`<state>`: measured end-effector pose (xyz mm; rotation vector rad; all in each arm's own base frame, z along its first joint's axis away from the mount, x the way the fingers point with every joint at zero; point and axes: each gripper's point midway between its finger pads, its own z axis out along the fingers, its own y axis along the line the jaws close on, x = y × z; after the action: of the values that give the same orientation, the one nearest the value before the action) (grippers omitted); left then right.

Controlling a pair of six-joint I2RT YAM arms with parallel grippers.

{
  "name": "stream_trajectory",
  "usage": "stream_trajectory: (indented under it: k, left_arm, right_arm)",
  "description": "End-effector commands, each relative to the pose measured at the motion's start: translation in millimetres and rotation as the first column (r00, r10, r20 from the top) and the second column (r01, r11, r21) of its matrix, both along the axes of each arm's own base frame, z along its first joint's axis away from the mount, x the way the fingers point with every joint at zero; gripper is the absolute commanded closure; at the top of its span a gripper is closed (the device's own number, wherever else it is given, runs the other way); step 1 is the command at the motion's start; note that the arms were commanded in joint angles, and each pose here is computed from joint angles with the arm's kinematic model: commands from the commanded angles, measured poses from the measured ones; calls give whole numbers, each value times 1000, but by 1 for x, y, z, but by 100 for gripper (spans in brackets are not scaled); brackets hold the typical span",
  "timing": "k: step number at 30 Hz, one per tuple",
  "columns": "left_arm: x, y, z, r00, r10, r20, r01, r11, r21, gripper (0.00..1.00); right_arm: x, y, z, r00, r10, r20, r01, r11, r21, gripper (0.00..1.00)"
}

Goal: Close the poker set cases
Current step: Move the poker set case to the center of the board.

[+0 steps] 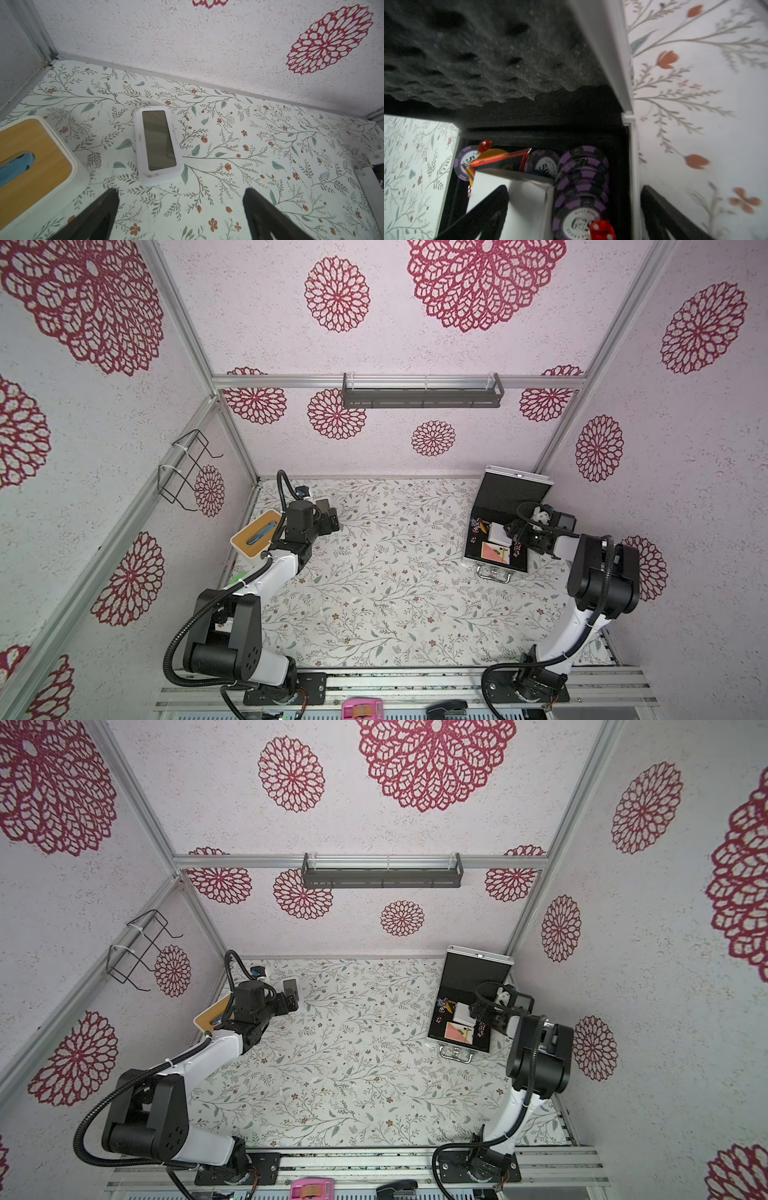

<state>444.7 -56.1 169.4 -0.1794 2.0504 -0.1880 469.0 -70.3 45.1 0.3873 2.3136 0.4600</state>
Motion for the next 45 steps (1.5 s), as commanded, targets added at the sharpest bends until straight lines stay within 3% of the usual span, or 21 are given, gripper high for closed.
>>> stream_trajectory:
  k: [1, 9, 17, 30, 37, 45]
  left_arm:
    - [0, -8, -1, 1000, -17, -8, 17, 1000, -14, 3]
    - [0, -21, -6, 998, -36, -43, 36, 999, -2, 3]
    - [-1, -39, -9, 997, -62, -52, 62, 998, -15, 3]
    - [-6, -56, -19, 992, -93, -82, 91, 996, -24, 3]
    - [-13, -62, -21, 991, -99, -93, 97, 995, -29, 3]
    - [-21, -59, -16, 993, -86, -84, 83, 996, -33, 3]
  right_arm:
    - [-9, 48, -16, 986, 147, -73, -144, 989, 38, 1]
    - [-16, 95, -15, 955, 260, -145, -262, 965, 7, 1]
    - [-29, 141, -15, 925, 342, -164, -319, 936, 152, 1]
    - [-40, 235, -7, 886, 450, -115, -410, 874, 261, 1]
    - [-59, 277, -9, 871, 476, -122, -430, 858, 281, 1]
    - [-97, 292, -14, 863, 477, -168, -426, 864, 269, 1]
